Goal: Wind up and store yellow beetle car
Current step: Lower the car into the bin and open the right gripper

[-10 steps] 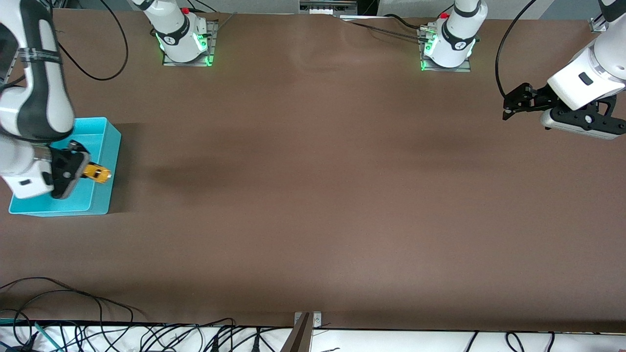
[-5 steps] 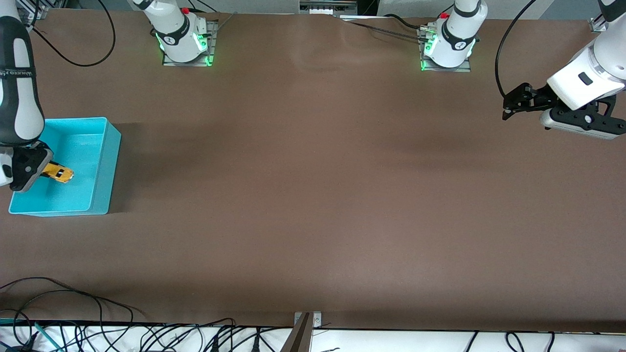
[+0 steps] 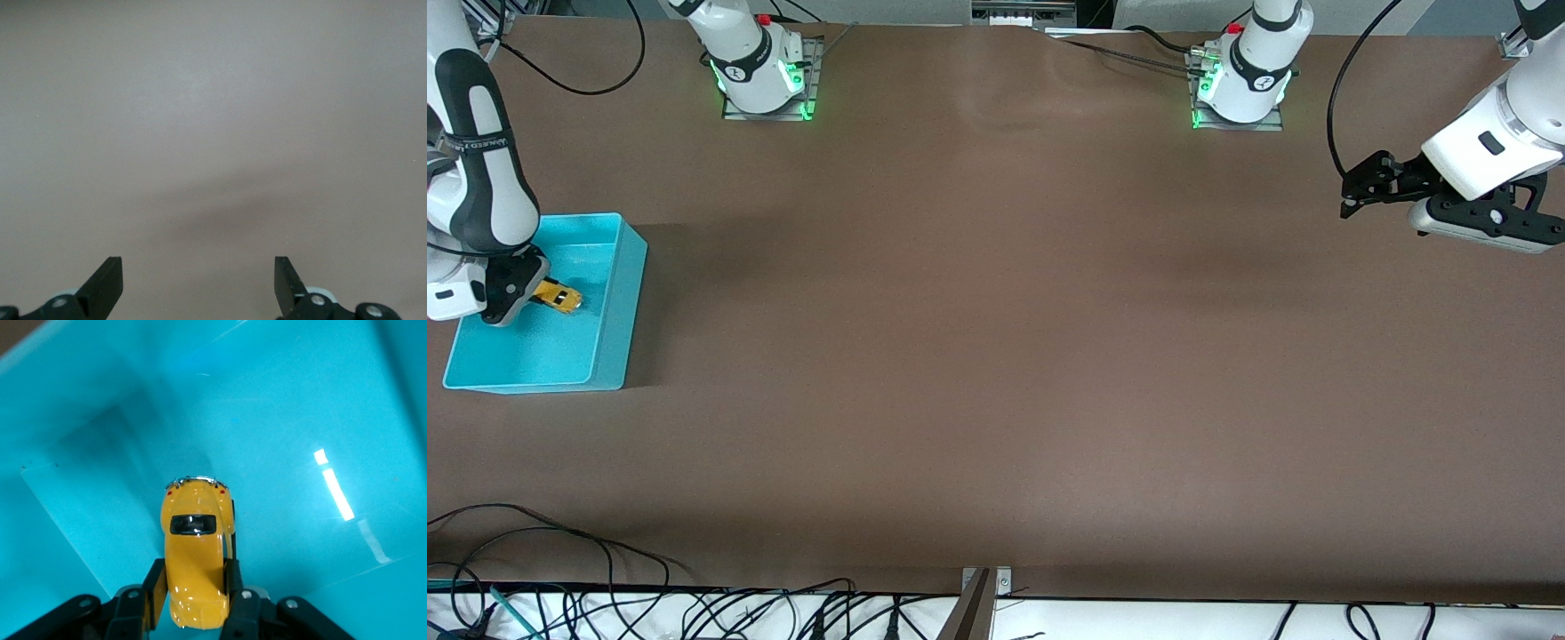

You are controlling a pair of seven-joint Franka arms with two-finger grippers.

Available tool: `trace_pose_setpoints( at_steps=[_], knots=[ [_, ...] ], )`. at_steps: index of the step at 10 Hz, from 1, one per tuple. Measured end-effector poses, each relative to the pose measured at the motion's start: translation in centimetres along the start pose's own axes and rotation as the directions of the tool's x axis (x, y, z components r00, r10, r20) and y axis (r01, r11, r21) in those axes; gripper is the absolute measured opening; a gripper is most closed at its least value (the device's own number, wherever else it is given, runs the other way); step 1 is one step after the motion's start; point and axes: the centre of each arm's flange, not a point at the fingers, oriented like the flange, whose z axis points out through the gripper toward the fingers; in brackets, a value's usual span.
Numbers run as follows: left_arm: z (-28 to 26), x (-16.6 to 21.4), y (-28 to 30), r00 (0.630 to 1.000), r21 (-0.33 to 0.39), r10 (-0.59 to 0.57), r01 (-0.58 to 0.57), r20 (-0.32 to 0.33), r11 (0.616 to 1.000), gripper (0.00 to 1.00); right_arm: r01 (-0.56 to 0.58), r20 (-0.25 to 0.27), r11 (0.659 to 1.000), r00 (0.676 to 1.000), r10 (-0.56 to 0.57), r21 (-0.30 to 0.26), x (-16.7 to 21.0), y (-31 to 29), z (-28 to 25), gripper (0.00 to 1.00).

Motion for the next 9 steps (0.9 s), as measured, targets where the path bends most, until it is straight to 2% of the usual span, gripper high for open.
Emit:
trace_pose_setpoints(
  at_steps=[4, 9],
  knots=[
    [0.0, 0.0, 0.0, 1.000, 0.000, 0.000, 0.000, 0.000, 1.000, 1.00, 0.005, 0.007, 1.000, 1.000, -0.005, 0.014, 0.0, -0.1, 2.6, 0.40],
    [0.0, 0.0, 0.0, 1.000, 0.000, 0.000, 0.000, 0.000, 1.000, 1.00, 0.006, 0.008, 1.000, 1.000, -0.006, 0.011, 0.1, 0.0, 2.9, 0.40]
  ],
)
